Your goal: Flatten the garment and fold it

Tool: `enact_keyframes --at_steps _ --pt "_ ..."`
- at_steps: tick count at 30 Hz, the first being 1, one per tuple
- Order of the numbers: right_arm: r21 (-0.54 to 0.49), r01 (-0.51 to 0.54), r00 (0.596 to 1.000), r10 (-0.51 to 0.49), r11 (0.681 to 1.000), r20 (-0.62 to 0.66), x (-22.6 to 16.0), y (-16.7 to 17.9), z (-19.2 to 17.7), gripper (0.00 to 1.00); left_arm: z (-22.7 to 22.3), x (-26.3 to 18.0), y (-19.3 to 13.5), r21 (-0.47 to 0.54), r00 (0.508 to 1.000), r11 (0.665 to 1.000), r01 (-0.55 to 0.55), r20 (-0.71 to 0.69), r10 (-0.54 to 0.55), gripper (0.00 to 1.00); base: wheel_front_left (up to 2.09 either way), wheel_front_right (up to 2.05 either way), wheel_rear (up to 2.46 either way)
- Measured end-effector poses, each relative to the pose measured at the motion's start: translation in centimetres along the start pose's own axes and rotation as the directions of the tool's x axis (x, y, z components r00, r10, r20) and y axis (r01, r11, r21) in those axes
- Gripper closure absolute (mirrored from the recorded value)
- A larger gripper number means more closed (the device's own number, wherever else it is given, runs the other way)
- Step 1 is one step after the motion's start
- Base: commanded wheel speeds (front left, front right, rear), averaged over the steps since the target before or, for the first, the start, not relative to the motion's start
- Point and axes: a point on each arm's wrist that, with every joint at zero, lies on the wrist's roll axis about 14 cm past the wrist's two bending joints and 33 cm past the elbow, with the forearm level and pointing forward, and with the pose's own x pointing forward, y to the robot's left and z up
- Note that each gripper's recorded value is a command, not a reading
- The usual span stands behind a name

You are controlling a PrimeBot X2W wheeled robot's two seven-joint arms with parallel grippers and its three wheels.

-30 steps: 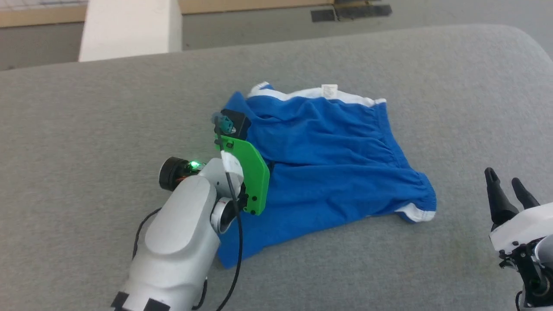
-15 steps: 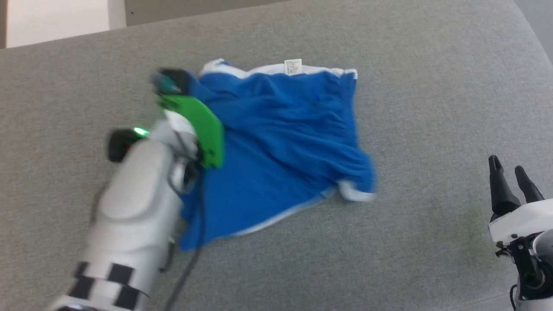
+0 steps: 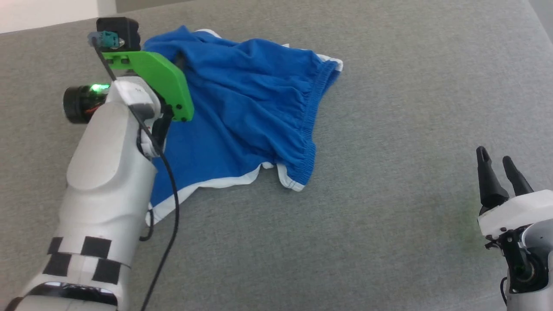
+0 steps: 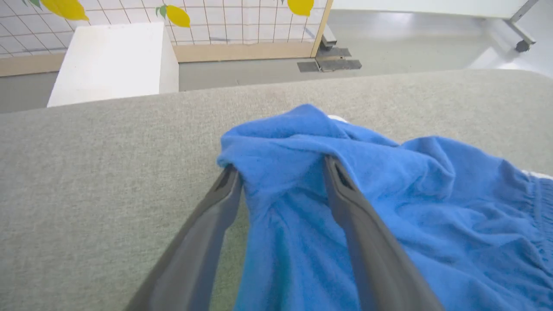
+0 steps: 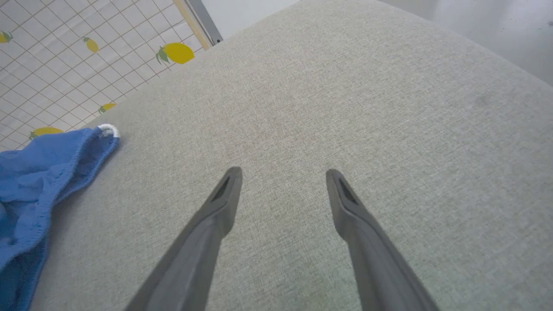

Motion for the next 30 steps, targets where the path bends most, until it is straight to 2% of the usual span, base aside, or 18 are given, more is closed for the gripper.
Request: enact_keyframes --at_steps 4,8,12,18,21,26,30 --pt "-0.007 -0.036 0.999 0.036 0.999 -0.001 0.3 1.3 -0.1 0.0 3.9 -2.0 -0.1 -0.04 0.972 0.999 0.031 0.234 -0.02 0.0 0.0 0.0 0.0" --pt "-0.02 -0.094 0.996 0.093 0.995 -0.011 -0.1 3.2 -0.3 0.0 5.8 -6.6 1.9 -0.043 0.881 0.999 -0.007 0.472 0.026 0.0 0.0 0.0 0.0" --pt "-0.041 -0.158 0.987 0.157 0.987 -0.024 -0.9 5.3 -0.2 0.0 2.7 -11.6 4.7 -0.109 0.85 0.989 -0.102 0.507 0.144 0.0 0.0 0.0 0.0" --pt "-0.095 -0.286 0.952 0.272 0.953 -0.144 -2.7 9.4 -2.4 0.0 -2.0 -18.7 7.2 -0.205 0.827 0.951 -0.233 0.472 0.304 0.0 0.0 0.0 0.0" --pt "-0.112 -0.378 0.912 0.349 0.919 -0.216 -3.6 12.5 -3.9 0.0 -3.6 -21.2 7.2 -0.243 0.82 0.934 -0.262 0.455 0.348 0.0 0.0 0.0 0.0" --pt "-0.121 -0.545 0.805 0.477 0.83 -0.352 -4.7 18.5 -6.8 0.0 -3.4 -23.7 7.6 -0.266 0.79 0.921 -0.285 0.479 0.383 0.0 0.0 0.0 0.0" --pt "-0.146 -0.621 0.747 0.525 0.771 -0.408 -4.1 22.2 -7.7 0.0 -3.5 -24.5 7.8 -0.282 0.779 0.913 -0.293 0.483 0.399 0.0 0.0 0.0 0.0"
